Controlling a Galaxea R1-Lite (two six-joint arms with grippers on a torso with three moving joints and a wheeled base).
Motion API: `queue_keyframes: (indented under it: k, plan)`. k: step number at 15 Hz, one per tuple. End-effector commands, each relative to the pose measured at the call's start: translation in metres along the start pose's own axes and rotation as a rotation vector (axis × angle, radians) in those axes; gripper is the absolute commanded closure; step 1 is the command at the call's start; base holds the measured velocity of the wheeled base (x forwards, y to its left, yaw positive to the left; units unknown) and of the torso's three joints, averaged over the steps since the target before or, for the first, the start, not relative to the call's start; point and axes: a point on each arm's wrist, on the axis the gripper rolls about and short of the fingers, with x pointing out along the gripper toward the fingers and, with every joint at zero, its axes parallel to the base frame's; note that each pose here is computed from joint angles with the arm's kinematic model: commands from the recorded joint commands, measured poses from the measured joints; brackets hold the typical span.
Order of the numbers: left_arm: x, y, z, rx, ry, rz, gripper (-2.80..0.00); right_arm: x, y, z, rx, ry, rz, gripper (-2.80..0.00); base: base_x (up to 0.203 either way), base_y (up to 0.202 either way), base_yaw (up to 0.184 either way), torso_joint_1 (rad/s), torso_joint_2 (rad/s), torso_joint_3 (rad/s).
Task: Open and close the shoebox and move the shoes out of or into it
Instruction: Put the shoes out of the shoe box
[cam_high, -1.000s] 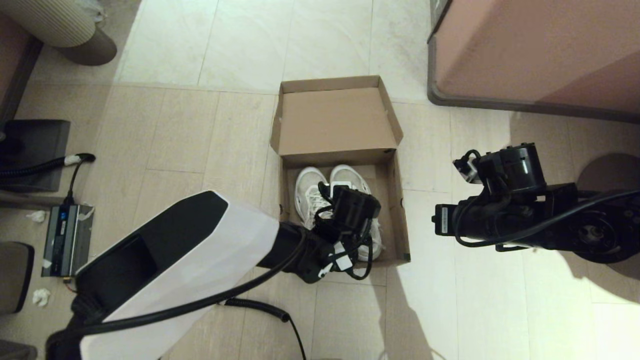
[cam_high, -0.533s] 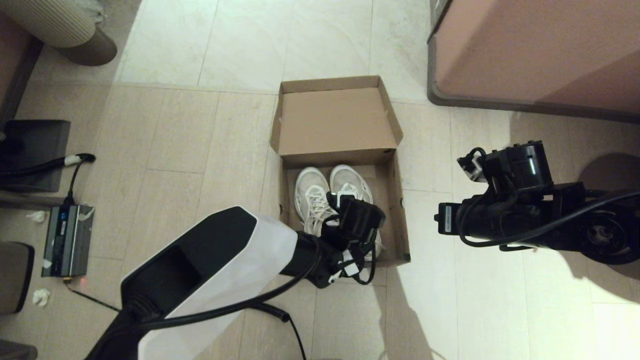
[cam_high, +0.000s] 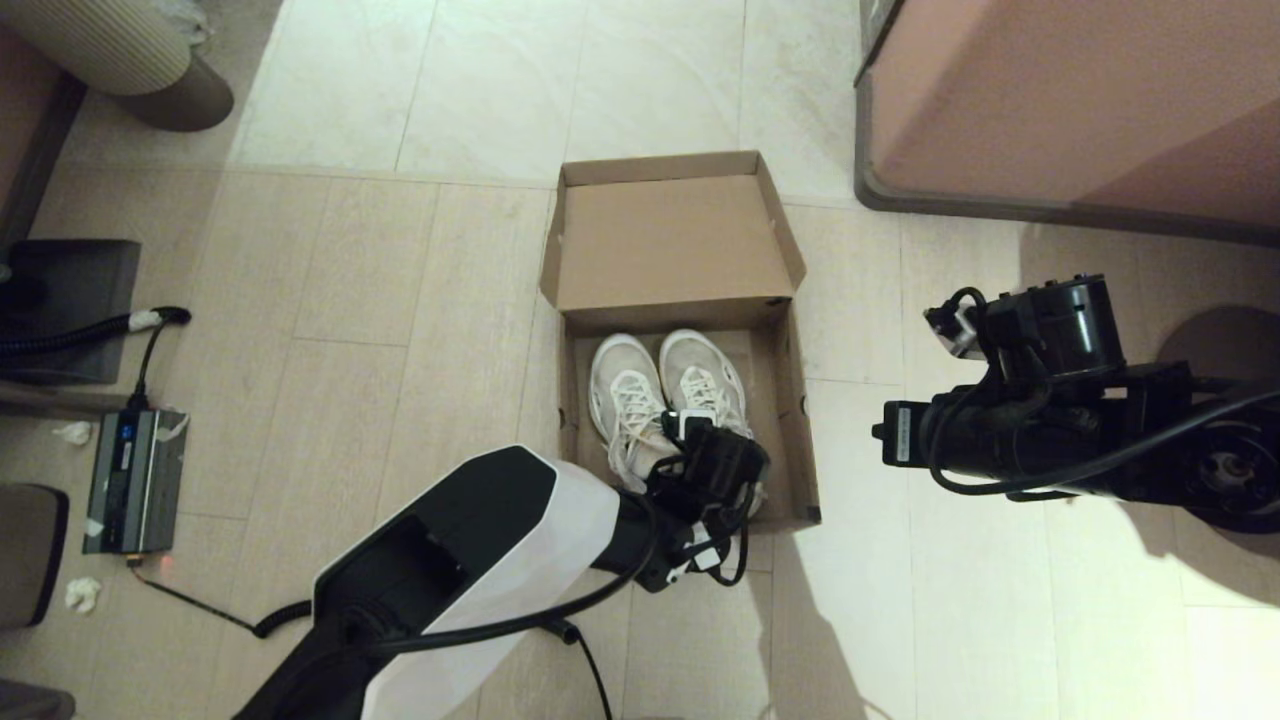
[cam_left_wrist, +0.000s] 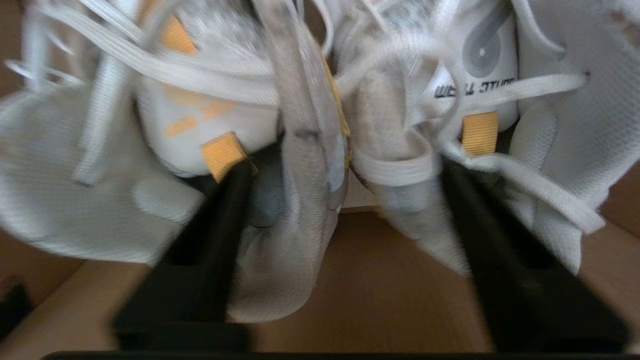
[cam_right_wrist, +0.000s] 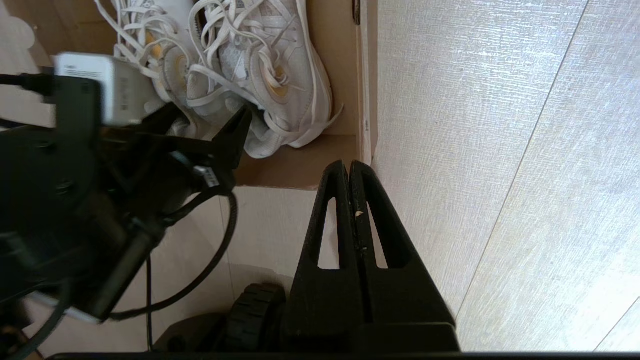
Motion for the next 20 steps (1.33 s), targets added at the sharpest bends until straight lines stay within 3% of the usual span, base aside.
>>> queue_keyframes:
  k: [1,5,7,10,14,20]
  plan:
    - [0.007,-0.002,-0.008,0.002,0.004,0.007,0.0,-0.003,0.0,-0.001,0.002,0.0,0.002,0.0,0.0,0.0,0.0,0.0,0.0,0.0]
    - [0.002,-0.002,0.004,-0.008,-0.01,0.003,0.0,-0.007,0.0,-0.002,-0.001,-0.004,0.001,0.0,0.0,0.0,0.0,0.0,0.0,0.0]
    - [-0.011,0.001,0.025,-0.023,-0.029,-0.003,0.0,-0.023,0.0,0.004,-0.002,-0.038,0.013,0.0,0.0,0.0,0.0,0.0,0.0,0.0]
    - [-0.051,0.005,0.062,-0.036,-0.057,-0.034,0.0,-0.046,0.0,0.01,-0.001,-0.047,0.013,0.0,0.0,0.0,0.0,0.0,0.0,0.0]
    - [-0.11,0.015,0.091,-0.025,-0.056,-0.082,0.0,-0.058,-0.001,0.012,0.0,-0.052,0.008,0.0,0.0,0.0,0.0,0.0,0.0,0.0]
    - [-0.19,0.061,0.136,-0.069,-0.12,-0.115,0.0,-0.051,0.0,0.012,-0.004,-0.042,0.005,0.0,0.0,0.0,0.0,0.0,0.0,0.0]
